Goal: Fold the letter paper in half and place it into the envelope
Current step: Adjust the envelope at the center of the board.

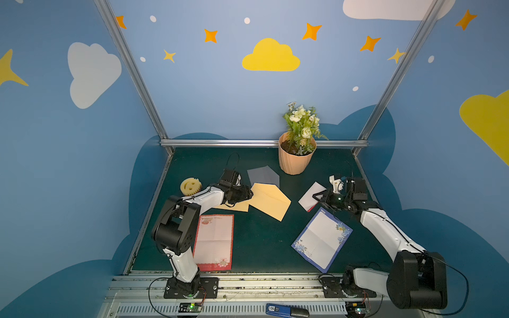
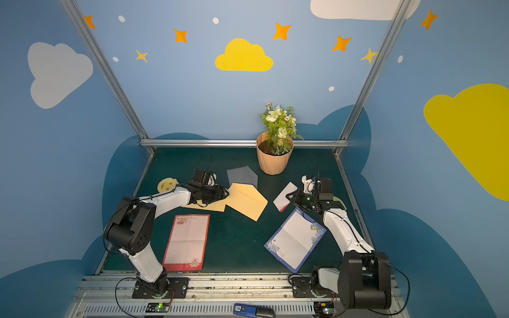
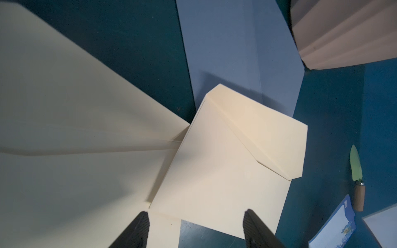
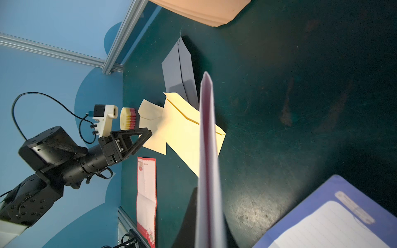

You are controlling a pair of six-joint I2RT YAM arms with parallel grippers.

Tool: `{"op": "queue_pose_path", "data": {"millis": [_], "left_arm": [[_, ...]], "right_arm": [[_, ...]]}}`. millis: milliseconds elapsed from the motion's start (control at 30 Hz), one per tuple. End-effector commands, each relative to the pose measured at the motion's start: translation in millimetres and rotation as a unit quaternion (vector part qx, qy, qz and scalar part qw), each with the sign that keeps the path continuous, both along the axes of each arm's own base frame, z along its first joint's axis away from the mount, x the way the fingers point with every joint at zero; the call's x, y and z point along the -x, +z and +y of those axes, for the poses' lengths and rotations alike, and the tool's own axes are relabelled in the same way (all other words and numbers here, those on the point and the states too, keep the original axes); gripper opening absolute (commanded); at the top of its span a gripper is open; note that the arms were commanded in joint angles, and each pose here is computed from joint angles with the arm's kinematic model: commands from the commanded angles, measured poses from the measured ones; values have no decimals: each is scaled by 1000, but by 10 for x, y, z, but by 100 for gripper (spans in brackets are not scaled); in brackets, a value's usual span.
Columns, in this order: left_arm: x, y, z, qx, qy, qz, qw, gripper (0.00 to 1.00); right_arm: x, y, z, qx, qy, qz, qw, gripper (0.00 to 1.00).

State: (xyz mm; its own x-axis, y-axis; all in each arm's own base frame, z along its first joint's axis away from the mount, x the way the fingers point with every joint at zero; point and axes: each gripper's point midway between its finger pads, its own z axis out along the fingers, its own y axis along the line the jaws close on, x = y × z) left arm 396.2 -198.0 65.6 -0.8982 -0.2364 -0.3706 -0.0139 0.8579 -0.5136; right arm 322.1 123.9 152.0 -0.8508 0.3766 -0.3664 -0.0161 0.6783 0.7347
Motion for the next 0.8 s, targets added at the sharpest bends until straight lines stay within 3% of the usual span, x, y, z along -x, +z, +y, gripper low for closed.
{"op": "queue_pose_path", "data": {"millis": [0, 333, 767], "left_arm": [[-43, -76, 16, -15, -8, 11, 1000, 70], [-47, -440, -90, -6, -25, 57, 998, 67], [108, -280, -331, 86, -52, 74, 992, 41]], "right_arm": [[21, 22, 22, -2, 6, -7, 1000, 8], [37, 17, 12, -1, 5, -6, 1000, 8], [19, -16, 11, -5, 3, -4, 1000, 8]]}}
